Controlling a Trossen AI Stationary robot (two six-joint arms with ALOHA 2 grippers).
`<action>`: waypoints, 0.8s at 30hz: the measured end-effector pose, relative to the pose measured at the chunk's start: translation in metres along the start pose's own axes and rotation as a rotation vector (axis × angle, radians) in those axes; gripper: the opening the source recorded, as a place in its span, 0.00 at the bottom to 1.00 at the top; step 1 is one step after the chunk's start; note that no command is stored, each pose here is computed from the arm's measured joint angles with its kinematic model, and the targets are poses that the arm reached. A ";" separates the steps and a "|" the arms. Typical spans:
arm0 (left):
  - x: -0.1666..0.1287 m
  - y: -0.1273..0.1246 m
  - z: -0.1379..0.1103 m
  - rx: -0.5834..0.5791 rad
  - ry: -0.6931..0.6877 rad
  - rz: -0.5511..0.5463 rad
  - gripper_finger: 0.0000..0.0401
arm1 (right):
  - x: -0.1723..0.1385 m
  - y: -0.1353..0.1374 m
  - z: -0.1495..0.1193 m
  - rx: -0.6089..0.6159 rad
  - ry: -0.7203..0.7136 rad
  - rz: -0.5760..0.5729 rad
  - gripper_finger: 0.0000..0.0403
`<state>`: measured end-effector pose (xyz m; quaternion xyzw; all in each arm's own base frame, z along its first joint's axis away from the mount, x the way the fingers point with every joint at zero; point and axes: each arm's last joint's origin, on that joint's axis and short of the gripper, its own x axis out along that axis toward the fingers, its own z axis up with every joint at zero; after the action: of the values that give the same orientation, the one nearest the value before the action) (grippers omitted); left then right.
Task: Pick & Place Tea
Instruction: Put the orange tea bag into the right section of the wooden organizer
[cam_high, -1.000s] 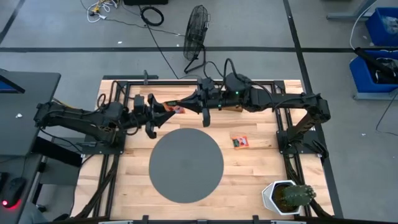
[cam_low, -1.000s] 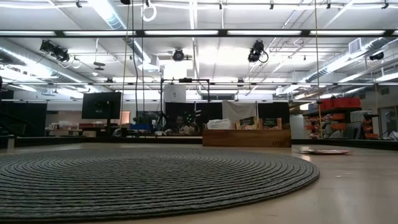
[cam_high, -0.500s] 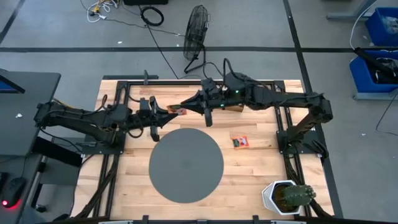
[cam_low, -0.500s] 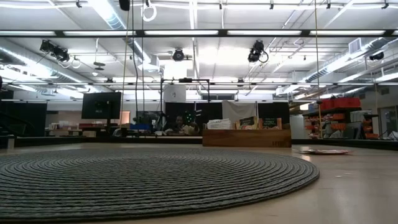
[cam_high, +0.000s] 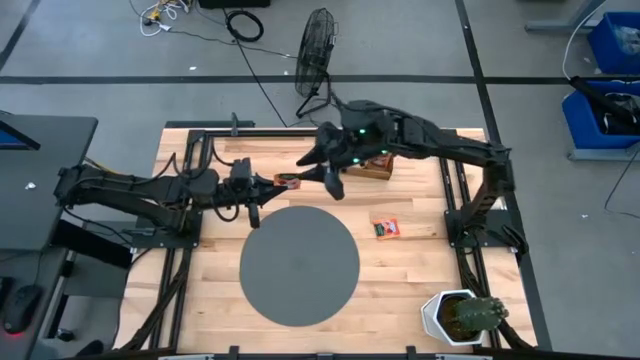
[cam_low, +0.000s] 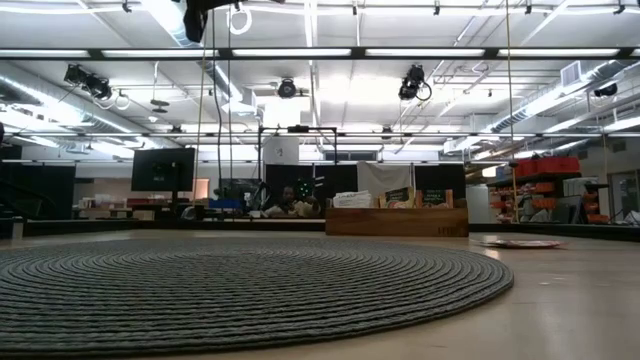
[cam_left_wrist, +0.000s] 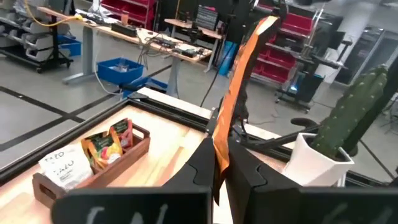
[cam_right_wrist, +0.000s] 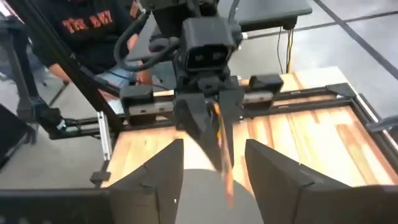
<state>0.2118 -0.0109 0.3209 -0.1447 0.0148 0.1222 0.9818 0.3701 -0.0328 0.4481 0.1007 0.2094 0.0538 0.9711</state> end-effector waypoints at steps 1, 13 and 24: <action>0.000 0.001 0.000 0.001 0.004 -0.001 0.04 | 0.004 0.000 0.002 -0.009 0.007 0.001 0.44; 0.002 0.004 -0.001 -0.001 0.026 -0.019 0.04 | 0.043 -0.011 -0.005 -0.013 0.120 0.025 0.41; 0.002 0.005 -0.002 -0.027 0.043 -0.013 0.07 | 0.045 -0.013 -0.007 -0.081 0.133 0.010 0.03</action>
<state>0.2121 -0.0065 0.3172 -0.1608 0.0333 0.1127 0.9800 0.4085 -0.0374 0.4211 0.0586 0.2705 0.0736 0.9581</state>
